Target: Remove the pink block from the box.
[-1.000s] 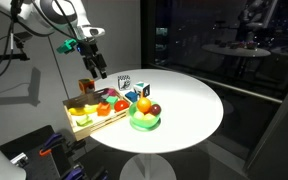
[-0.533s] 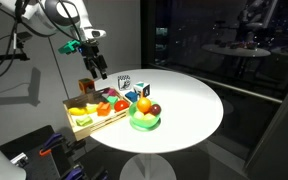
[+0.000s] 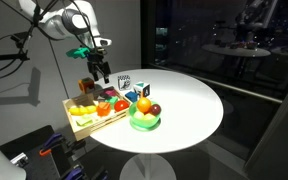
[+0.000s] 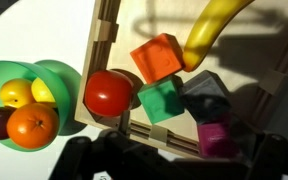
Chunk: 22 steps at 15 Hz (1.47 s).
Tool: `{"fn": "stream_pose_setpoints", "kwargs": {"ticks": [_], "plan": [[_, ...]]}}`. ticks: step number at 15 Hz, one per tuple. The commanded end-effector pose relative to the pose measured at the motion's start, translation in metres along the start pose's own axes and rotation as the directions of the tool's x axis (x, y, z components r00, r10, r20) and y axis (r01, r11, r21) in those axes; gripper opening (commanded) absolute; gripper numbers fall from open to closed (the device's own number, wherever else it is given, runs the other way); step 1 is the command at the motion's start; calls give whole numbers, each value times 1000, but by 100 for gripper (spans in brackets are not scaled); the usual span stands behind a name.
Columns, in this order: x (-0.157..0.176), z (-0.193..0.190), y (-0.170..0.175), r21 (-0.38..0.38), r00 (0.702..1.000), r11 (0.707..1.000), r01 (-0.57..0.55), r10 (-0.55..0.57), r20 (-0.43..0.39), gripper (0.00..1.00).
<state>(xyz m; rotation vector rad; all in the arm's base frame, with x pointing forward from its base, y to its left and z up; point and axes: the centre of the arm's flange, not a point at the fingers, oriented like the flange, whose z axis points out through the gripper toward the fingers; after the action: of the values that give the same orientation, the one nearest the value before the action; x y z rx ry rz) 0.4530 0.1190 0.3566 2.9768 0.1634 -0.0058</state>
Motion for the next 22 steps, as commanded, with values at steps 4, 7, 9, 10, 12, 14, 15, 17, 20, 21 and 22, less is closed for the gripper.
{"fn": "stream_pose_setpoints", "kwargs": {"ticks": [4,7,9,10,12,14,15,17,20,21,22], "plan": [[50,23,-29,98,995,991,95,-96,3,100],[60,33,-44,123,990,982,142,-143,-4,100],[66,40,-52,115,986,980,164,-164,-11,100],[68,45,-56,111,985,979,170,-170,-12,100],[73,53,-61,112,984,978,177,-177,-11,100],[77,60,-64,113,984,977,180,-180,-12,100],[79,64,-66,112,984,977,180,-180,-10,100],[81,69,-66,111,984,978,179,-179,-10,100],[84,76,-65,101,984,979,179,-179,-11,100],[85,79,-64,100,984,979,178,-178,-9,100],[86,81,-63,96,984,979,178,-178,-8,100]]}}
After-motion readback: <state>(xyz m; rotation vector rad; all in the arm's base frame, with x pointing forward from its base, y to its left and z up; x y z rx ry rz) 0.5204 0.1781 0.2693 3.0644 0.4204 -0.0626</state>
